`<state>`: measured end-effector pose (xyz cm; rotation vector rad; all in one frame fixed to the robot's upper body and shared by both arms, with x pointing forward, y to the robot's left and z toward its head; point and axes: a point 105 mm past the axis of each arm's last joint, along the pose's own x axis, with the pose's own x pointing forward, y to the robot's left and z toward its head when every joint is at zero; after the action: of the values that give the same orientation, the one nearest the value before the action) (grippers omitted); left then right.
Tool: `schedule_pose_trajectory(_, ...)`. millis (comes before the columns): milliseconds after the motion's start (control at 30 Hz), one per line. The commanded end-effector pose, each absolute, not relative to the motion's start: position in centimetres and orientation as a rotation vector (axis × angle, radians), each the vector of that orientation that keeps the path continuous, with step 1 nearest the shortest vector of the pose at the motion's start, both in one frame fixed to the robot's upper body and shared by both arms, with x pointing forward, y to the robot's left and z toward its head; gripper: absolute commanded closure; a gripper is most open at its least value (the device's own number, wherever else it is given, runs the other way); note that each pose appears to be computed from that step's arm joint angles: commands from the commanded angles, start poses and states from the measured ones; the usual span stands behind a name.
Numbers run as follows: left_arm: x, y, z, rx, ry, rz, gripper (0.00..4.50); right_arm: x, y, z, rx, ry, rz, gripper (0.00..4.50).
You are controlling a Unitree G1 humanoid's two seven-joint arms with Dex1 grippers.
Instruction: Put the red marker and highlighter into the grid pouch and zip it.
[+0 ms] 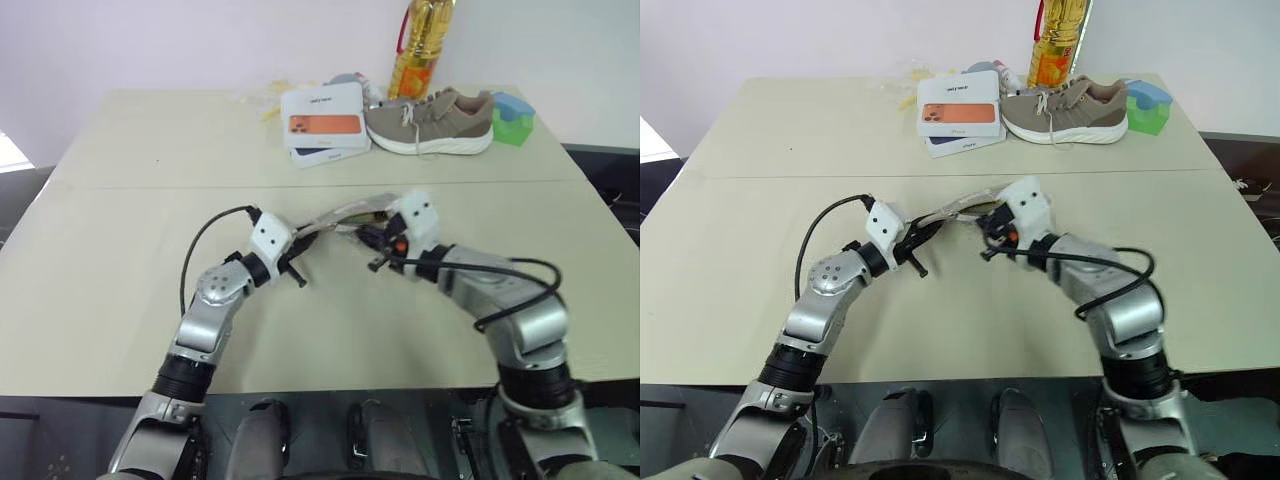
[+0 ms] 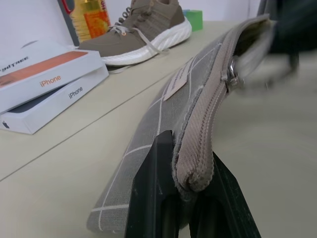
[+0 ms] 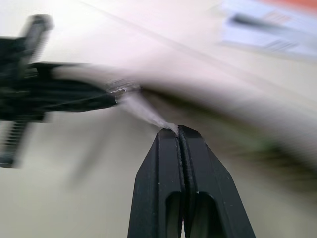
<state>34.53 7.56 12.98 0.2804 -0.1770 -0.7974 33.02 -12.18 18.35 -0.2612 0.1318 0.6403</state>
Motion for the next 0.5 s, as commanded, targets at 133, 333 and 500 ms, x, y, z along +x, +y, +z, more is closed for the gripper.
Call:
schedule_pose_trajectory(133, 34.6, 9.0, 13.4, 0.319, -0.206, -0.786, 4.5, 34.6, -19.7, 22.6, -0.377, 0.054, 0.4, 4.46)
schedule_pose_trajectory(333, 34.5, 9.9, 12.8, 0.345, -0.189, -0.776, 4.5, 34.0, -23.1, 22.0, -0.476, 0.119, 0.337, 4.46)
schedule_pose_trajectory(500, 34.0, 10.3, 12.2, 0.354, -0.163, -0.799, 4.5, 32.3, -22.6, 19.5, -0.509, 0.211, 0.439, 4.46)
